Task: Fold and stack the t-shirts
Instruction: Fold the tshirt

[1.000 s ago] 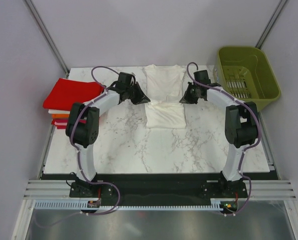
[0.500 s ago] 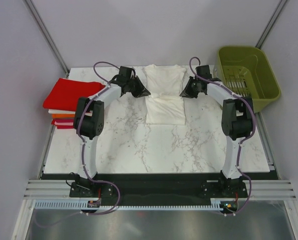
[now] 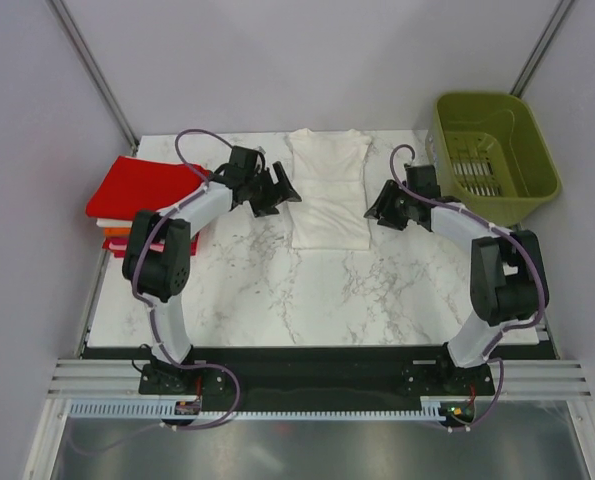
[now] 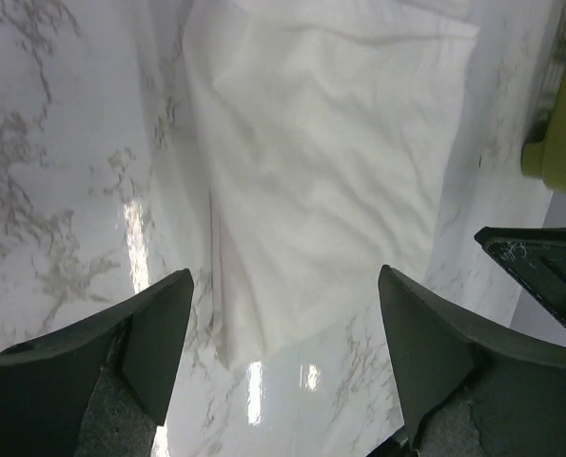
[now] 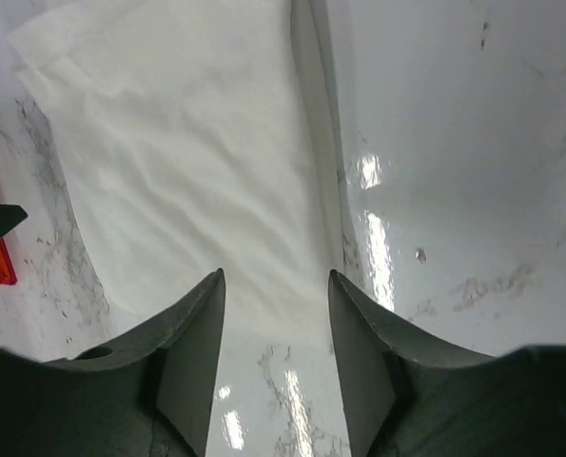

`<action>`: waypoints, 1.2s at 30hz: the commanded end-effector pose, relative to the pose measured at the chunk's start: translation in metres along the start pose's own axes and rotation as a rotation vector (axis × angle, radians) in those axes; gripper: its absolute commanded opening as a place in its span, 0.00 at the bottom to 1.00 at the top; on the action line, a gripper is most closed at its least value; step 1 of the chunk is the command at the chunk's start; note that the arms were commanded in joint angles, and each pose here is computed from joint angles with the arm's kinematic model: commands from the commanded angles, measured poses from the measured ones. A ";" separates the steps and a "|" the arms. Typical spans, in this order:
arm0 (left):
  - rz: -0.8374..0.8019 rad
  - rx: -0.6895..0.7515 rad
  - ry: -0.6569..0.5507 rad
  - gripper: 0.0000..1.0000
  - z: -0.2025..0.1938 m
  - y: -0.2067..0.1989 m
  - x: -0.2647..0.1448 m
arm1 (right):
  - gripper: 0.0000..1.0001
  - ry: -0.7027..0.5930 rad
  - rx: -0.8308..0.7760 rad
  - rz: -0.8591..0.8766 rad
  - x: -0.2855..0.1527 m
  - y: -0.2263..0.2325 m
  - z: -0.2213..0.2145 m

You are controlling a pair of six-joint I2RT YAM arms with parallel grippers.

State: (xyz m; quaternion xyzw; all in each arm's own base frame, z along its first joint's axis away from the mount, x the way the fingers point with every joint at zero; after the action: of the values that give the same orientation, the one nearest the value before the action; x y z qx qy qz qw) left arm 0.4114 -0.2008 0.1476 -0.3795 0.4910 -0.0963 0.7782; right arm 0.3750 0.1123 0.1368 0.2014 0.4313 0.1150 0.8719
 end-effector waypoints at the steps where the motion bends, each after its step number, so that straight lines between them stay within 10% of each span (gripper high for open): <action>1: -0.039 0.125 -0.049 0.85 -0.021 -0.004 -0.024 | 0.54 -0.068 -0.059 0.023 -0.016 0.003 -0.012; 10: -0.045 0.171 0.017 0.58 -0.059 0.007 -0.021 | 0.42 0.010 -0.139 0.027 -0.012 0.005 -0.051; 23: 0.027 0.210 0.032 0.56 -0.074 0.026 -0.012 | 0.40 0.069 -0.173 -0.069 0.002 -0.001 -0.065; 28: 0.035 0.218 0.052 0.48 -0.080 0.028 -0.006 | 0.16 0.074 -0.168 -0.055 0.003 0.001 -0.065; 36: 0.055 0.211 0.070 0.45 -0.085 0.036 -0.004 | 0.07 0.083 -0.164 -0.039 0.004 0.003 -0.066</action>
State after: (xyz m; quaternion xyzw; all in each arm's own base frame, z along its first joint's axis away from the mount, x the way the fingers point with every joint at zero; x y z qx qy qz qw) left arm 0.3294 -0.2179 0.1098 -0.2961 0.5263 -0.1309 0.7863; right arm 0.3167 0.1283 0.0921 0.1169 0.4740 0.1299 0.8630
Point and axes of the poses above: each gripper's point midway between its finger pads, its own x axis out along the fingers, its own y axis along the line the jaws close on, z = x × y, the point moved 8 cm from there along -x, back along the fingers, and after that the axes turned 12 degrees about -x, right-handed, at the moved point
